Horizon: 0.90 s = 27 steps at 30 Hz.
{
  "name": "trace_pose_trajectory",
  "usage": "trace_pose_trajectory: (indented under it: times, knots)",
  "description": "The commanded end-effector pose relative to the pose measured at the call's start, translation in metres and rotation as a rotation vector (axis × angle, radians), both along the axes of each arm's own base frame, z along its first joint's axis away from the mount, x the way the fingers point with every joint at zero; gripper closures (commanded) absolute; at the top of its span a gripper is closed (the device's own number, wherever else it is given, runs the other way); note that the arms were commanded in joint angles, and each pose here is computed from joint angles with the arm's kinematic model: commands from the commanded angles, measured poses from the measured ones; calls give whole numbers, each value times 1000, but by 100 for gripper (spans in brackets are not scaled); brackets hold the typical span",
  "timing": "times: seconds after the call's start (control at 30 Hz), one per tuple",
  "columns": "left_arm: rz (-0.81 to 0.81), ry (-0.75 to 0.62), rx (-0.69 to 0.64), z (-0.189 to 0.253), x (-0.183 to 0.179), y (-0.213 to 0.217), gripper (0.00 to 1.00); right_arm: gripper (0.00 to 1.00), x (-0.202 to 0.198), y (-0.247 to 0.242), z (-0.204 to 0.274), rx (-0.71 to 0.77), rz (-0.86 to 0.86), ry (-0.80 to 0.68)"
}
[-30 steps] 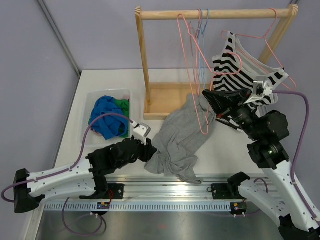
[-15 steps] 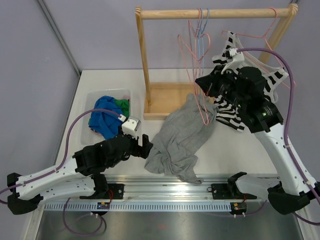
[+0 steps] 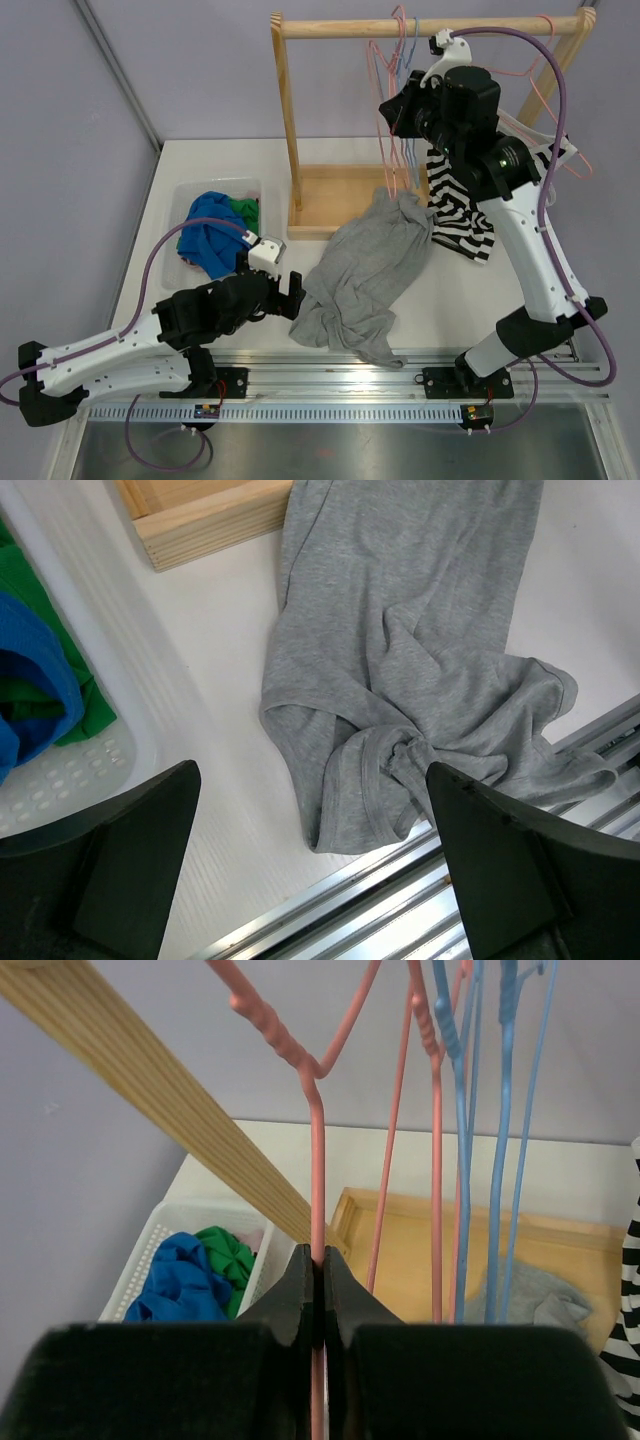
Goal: Remove the tank top from the hanger
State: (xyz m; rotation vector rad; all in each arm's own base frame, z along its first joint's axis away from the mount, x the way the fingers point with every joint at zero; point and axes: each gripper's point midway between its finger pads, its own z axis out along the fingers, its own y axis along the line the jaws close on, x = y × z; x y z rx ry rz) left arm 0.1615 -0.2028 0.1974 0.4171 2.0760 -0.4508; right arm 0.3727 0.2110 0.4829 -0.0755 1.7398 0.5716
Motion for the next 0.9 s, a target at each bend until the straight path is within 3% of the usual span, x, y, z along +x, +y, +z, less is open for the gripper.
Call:
trace_pose_trajectory:
  times: [0.0,0.27,0.47,0.7,0.77,0.83,0.87]
  knots:
    - [27,-35,-50,24,6,-3,1,100,19,-6,8,-20,-89,-11]
    - [15,-23,-52,21,3,-5,1,100,54,3,-4,-78,-133,16]
    - [-1,-9,-50,15,1,-11,1,100,51,0,-14,-77,-143,36]
    - [-30,-6,-54,16,2,-27,1,87,30,-18,4,-52,-174,3]
    - [-37,-2,-45,14,2,-34,1,64,23,-20,8,-54,-159,-6]
    - [-42,-4,-47,15,2,-38,1,33,14,-18,12,-52,-122,-11]
    - [-47,-2,-40,13,3,-42,1,1,10,-17,14,-48,-107,-11]
